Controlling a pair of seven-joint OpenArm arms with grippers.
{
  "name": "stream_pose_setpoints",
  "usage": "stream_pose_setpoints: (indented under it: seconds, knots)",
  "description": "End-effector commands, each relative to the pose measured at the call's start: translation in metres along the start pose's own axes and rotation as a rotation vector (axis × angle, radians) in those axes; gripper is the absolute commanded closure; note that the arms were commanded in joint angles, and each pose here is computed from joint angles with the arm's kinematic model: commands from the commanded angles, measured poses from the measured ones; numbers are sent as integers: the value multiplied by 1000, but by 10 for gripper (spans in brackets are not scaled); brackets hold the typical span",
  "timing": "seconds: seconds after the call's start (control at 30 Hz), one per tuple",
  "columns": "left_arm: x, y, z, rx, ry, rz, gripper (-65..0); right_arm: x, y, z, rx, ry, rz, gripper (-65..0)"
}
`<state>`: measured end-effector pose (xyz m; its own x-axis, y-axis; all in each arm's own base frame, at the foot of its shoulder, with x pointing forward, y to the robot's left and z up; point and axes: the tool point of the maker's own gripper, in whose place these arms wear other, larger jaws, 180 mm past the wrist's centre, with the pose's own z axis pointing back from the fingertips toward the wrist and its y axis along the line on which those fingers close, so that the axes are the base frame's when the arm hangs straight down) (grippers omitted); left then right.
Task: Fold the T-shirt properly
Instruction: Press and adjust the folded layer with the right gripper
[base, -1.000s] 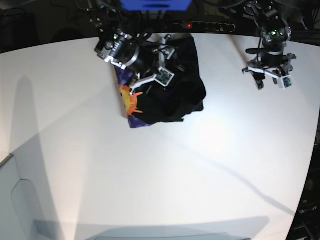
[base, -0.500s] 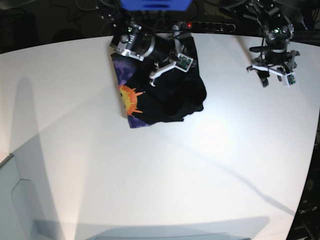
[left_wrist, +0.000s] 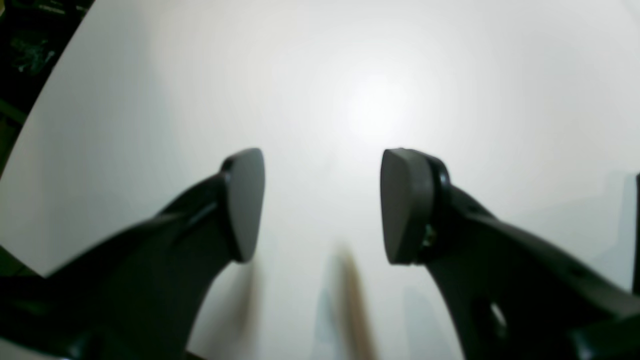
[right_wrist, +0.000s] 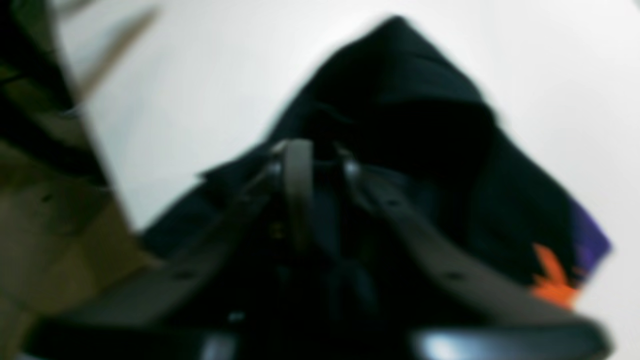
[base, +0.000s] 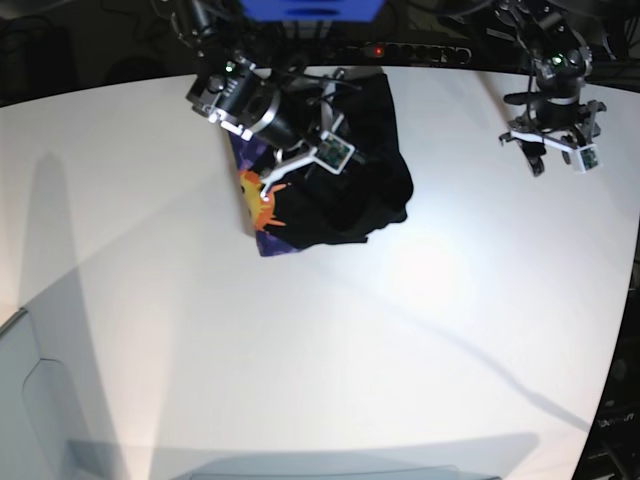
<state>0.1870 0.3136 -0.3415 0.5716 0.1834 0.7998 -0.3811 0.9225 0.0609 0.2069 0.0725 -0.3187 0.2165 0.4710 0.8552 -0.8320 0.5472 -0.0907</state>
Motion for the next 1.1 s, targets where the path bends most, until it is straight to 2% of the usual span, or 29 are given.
stream_pose_setpoints:
  seconds: [0.0,0.1,0.2,0.77,0.87,1.0,1.07]
  knots:
    - [12,1,2,-1,-42,-11,-358,15,-9,3,-24,-60,-6,-211]
    - [12,0,2,-3,-42,-10,-358,10,-21,5,-56,-48,-14,-310]
    - [12,-2,1,-7,-44,-8,-358,9,-26,4,-65,-45,-13,-350]
    - [13,-3,1,-8,-47,-4,-358,-32,-12,-19,7,60,-69,-344]
    - [13,-3,1,-8,-47,-4,-358,-31,-13,-18,5,57,-67,-255]
    - [14,-2,1,-8,-48,-7,-358,-30,-3,-19,26,53,-69,-25]
    - [17,-4,0,-11,-56,-4,-358,-25,9,-18,51,38,-65,0]
